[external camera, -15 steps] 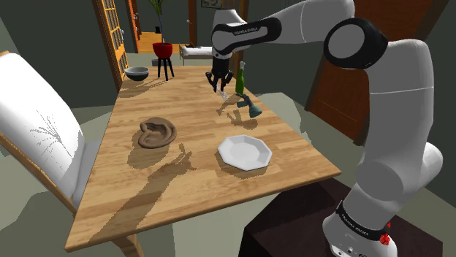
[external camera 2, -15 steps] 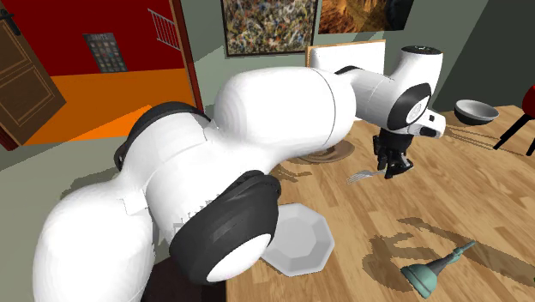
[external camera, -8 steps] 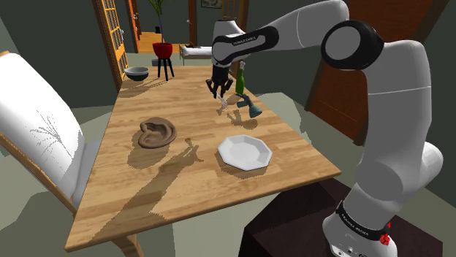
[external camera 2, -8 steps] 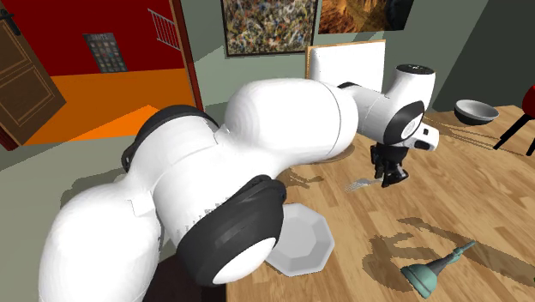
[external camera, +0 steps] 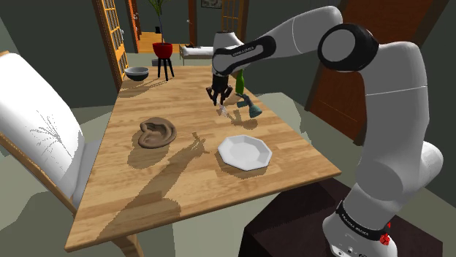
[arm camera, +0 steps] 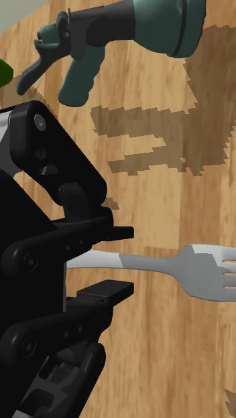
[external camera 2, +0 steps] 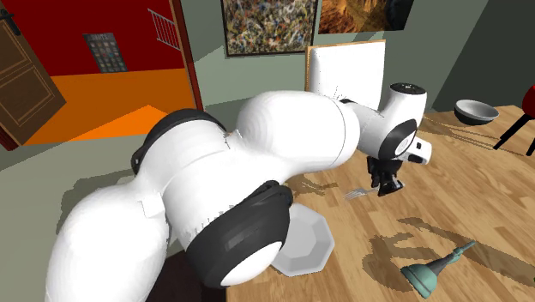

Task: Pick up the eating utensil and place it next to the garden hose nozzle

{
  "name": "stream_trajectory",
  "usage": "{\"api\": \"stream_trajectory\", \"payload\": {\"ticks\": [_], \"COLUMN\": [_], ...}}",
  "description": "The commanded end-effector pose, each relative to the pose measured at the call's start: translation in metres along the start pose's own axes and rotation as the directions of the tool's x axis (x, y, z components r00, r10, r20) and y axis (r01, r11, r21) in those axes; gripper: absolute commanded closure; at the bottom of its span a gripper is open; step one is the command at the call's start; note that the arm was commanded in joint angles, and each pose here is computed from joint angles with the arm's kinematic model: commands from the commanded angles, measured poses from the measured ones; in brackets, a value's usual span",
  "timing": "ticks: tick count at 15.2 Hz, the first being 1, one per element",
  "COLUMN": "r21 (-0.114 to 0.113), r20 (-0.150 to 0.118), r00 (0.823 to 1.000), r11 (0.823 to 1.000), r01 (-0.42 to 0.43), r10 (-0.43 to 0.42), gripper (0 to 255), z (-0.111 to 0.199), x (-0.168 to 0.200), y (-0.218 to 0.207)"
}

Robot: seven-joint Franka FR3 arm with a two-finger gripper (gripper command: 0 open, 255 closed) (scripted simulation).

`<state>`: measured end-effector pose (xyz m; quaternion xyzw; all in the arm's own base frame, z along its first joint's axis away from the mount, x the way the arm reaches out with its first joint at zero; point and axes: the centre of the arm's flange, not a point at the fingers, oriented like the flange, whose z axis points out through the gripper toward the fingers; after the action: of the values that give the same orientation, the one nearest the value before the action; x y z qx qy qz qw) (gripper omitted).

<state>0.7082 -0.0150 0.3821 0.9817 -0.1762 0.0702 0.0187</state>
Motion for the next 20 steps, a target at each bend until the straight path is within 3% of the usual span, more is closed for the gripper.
{"api": "stream_trajectory", "payload": {"ticks": [1, 16, 20], "r21": [0.000, 0.000, 0.000], "r20": [-0.001, -0.001, -0.001], "r00": [1.000, 1.000, 1.000], "r11": [1.000, 1.000, 1.000], "r01": [0.000, 0.000, 0.000], "r10": [0.000, 0.000, 0.000], "gripper": [255, 255, 255], "z": [0.011, 0.092, 0.092], "x": [-0.001, -0.013, -0.013], "y": [-0.001, -0.002, -0.002]}}
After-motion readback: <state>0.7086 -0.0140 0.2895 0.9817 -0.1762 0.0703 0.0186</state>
